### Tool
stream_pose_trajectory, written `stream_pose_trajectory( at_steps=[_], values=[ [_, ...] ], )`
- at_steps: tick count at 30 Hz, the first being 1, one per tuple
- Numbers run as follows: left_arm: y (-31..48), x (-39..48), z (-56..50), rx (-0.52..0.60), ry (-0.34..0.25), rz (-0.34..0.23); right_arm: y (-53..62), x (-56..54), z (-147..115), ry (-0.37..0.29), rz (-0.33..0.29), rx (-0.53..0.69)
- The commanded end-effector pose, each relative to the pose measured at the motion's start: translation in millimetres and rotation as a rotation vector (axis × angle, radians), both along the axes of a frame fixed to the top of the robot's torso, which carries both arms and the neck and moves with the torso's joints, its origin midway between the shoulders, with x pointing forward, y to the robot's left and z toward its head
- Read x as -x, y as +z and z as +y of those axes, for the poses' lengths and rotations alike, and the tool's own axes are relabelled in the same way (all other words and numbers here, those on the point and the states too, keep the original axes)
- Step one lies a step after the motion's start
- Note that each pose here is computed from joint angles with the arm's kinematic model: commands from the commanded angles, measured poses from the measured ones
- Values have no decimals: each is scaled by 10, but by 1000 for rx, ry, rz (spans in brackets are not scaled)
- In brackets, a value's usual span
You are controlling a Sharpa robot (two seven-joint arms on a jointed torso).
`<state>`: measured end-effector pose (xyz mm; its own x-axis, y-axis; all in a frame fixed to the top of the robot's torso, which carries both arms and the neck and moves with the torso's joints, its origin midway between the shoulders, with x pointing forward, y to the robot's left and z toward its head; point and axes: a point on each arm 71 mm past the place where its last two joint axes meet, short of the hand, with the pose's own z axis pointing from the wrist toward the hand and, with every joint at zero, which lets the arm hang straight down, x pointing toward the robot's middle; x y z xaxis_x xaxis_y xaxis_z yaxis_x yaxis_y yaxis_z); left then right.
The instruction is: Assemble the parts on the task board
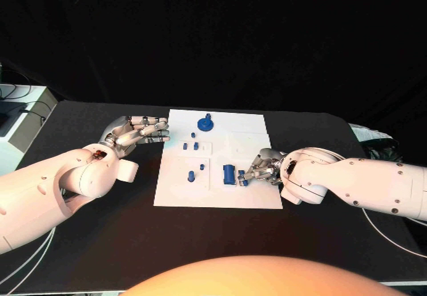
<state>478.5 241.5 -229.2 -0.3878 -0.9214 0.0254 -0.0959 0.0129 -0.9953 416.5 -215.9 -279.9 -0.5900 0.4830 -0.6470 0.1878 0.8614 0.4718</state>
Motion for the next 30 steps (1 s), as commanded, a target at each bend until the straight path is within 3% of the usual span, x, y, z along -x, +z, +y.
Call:
stream_pose_trajectory(
  at_steps=[1, 17, 30],
  values=[
    [9, 7, -21, 7, -15, -5, 12, 1, 27, 1, -17, -16],
    [6, 3, -23, 7, -14, -5, 40, -7, 9, -14, -53, -42],
    [1, 2, -18, 6, -13, -5, 53, 121, -83, 63, -34, -70]
  ],
)
